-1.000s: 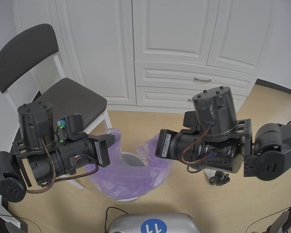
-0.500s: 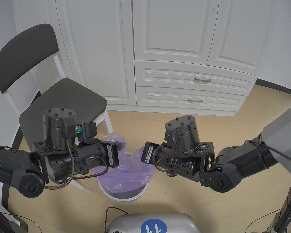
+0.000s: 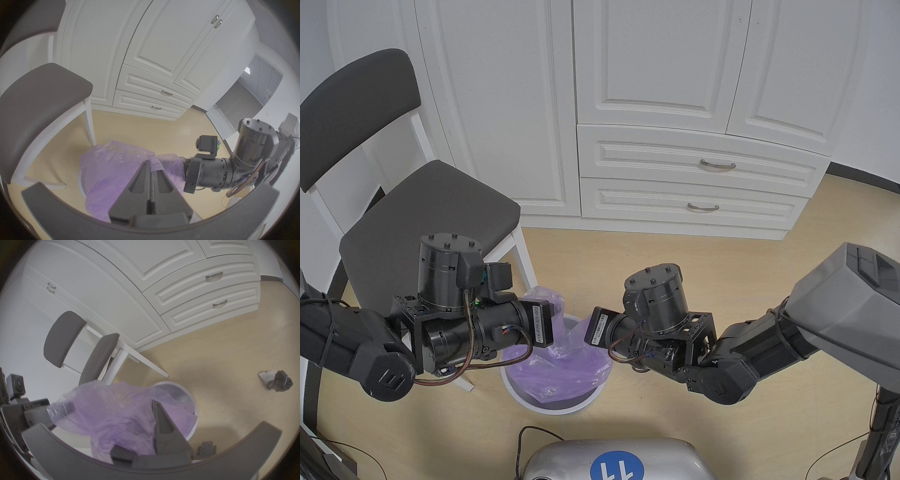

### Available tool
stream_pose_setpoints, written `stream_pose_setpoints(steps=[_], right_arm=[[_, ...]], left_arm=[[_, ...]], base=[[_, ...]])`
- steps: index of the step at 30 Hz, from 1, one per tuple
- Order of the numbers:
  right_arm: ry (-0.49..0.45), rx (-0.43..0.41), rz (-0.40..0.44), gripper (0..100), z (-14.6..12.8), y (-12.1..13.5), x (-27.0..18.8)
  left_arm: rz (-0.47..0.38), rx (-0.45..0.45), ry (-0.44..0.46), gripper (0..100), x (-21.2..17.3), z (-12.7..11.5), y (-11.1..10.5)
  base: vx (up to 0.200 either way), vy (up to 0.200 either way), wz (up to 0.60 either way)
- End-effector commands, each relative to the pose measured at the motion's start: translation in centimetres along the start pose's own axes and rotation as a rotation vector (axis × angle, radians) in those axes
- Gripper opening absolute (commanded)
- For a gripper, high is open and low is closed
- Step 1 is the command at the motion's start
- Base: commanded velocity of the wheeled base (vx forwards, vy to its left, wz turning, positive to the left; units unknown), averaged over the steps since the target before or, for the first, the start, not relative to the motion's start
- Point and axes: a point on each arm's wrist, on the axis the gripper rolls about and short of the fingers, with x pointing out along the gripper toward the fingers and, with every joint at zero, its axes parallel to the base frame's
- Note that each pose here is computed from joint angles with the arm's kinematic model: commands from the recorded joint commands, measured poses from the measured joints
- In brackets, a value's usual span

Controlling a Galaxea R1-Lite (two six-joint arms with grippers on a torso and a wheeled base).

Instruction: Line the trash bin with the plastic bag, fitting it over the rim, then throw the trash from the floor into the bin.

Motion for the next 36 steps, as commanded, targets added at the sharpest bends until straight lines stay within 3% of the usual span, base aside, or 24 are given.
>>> stream_pose_setpoints(steps=[1, 16, 31, 36], right_arm=[[0.028, 0.012, -0.013, 0, -1.7, -0.5, 1.3], [0.061, 0.031, -0.038, 0, -4.7, -1.6, 3.9], [-0.008, 0.061, -0.067, 0, -1.4, -3.1, 3.9], [-0.003, 0.060, -0.074, 0, -1.6, -3.3, 4.3]], left_arm=[[0.002, 0.000, 0.010, 0, 0.2, -0.2, 0.1], [-0.041, 0.015, 0.063, 0, 1.7, -2.2, -1.0], [-0.035, -0.040, 0.071, 0, 4.4, -3.7, -0.3], [-0.019, -0.046, 0.086, 0, 5.8, -4.7, 0.1]], base=[[0.000, 0.000, 0.00], [0.000, 0.000, 0.00], [0.000, 0.000, 0.00], [0.000, 0.000, 0.00]])
